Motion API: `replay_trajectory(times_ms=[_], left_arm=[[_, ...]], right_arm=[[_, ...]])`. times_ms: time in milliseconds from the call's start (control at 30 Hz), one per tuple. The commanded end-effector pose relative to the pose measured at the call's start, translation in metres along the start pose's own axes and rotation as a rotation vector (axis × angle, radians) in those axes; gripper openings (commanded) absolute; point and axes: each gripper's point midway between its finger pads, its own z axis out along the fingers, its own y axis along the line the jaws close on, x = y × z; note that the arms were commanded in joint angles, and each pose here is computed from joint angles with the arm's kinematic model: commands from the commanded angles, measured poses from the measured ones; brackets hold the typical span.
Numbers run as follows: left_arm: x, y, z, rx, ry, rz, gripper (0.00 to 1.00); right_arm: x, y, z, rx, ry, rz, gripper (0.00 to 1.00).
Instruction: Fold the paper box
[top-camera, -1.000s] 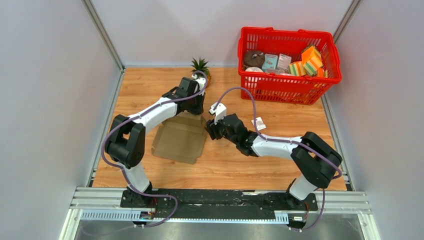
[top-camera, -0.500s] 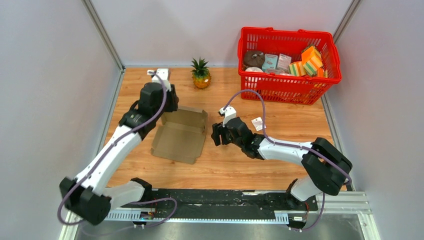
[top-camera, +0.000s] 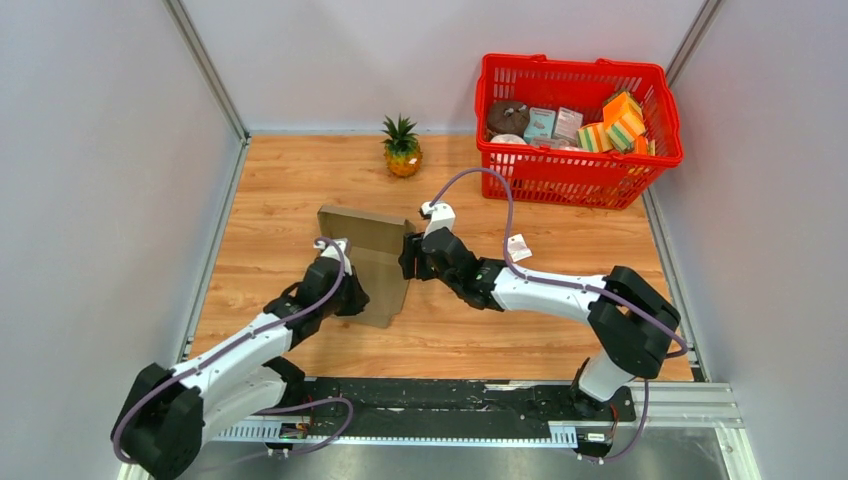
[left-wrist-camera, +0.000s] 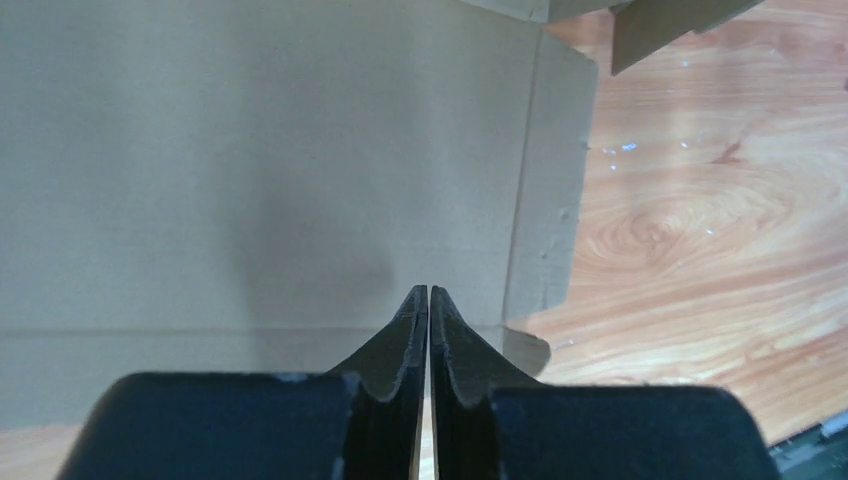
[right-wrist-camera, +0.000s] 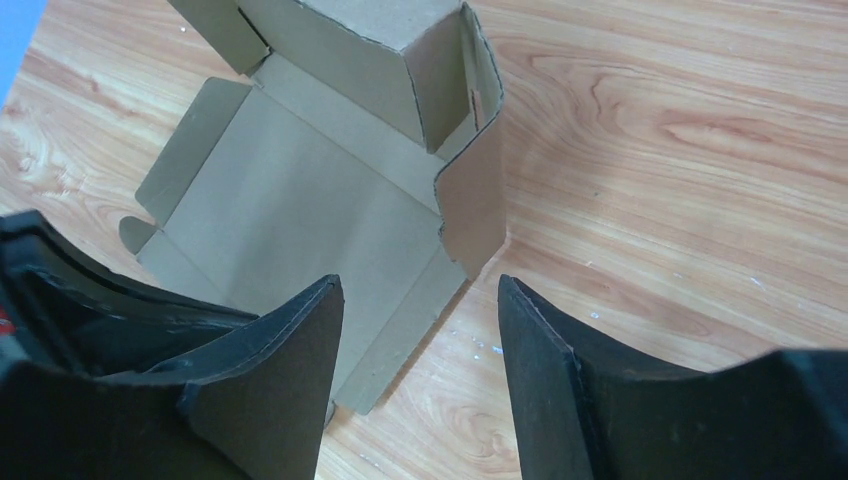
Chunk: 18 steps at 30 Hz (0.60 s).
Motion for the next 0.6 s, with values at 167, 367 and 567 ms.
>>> replay_trajectory(times_ms=[167, 367, 567], left_arm=[[0.015, -0.023, 0.047, 0.056, -0.038, -0.058, 0.07], [0.042, -0.036, 0.069, 0.07, 0.048, -0.064, 0.06], [0.022, -0.057, 0.053, 0.153, -0.011, 0.002, 0.08]], right_arm=[[-0.019, -0.04, -0.022, 0.012, -0.088, -0.092, 0.64], [-0.042, -0.09, -0.025, -0.002, -0.102, -0.039, 0.64], [-0.055, -0.122, -0.018, 0.008, -0.06, -0.052, 0.63]])
